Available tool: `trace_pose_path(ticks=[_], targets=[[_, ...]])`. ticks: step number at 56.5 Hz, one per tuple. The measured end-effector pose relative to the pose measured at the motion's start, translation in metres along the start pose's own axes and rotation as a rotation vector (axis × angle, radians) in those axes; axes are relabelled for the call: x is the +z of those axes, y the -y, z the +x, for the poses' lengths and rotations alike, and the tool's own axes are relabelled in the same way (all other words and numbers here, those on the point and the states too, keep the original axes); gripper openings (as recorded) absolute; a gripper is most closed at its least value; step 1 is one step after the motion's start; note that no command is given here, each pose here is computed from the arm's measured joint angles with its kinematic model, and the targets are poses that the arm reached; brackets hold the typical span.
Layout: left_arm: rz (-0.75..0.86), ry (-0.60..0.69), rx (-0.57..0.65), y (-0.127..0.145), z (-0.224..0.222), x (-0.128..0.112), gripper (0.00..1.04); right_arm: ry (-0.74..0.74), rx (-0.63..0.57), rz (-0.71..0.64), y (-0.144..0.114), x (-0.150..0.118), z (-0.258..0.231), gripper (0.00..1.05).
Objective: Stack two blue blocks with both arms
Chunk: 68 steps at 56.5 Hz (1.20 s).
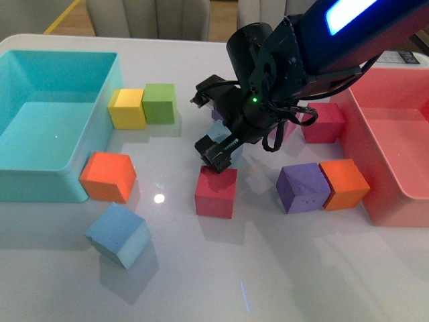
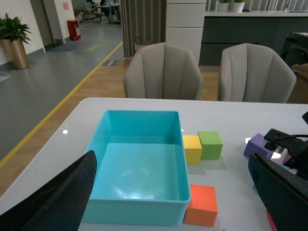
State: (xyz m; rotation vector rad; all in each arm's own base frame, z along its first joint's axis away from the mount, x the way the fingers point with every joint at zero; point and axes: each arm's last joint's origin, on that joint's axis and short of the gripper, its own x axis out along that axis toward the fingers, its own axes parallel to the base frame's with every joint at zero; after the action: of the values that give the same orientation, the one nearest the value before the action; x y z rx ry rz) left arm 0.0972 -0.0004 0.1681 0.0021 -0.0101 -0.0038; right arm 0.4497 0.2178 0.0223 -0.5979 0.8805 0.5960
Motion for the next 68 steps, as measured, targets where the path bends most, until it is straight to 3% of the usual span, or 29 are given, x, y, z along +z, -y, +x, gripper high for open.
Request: trace_pose_path(ticks=[13,34,48,53,57,63,65,68], targets=[[0.0,0.0,0.0,0.0,0.0,0.0,0.96,0.056,-0.017,0.008,0.007,0.004,-0.021,0.96],[0.0,0.0,0.0,0.0,0.0,0.0,0.96,0.328,-0.086,0.086,0.031,0.02,-0.107,0.96],[0.0,0.0,0.0,0.0,0.0,0.0,0.96,0.542,-0.122,0.192,0.026,0.0,-0.177,0.96],[0.0,0.0,0.0,0.0,0.0,0.0,0.96,0.634,-0.167,0.287,0.027,-0.021,-0.211,0.95],[0.0,0.0,0.0,0.0,0.0,0.0,0.96,0.781,-0.469,0.464,0.03,-0.051,-0.233,0.81],[0.0,0.0,0.0,0.0,0.0,0.0,0.96,0.87,-0.588,0.557,0.031,-0.102,-0.261,0.63],[0.0,0.0,0.002,0.0,0.0,0.0,0.96,0.883,-0.618,0.584,0.029,-0.124,-0.274,0.53],[0.0,0.0,0.0,0.0,0.0,0.0,0.96,0.888,-0.614,0.587,0.024,-0.137,-0.28,0.44]])
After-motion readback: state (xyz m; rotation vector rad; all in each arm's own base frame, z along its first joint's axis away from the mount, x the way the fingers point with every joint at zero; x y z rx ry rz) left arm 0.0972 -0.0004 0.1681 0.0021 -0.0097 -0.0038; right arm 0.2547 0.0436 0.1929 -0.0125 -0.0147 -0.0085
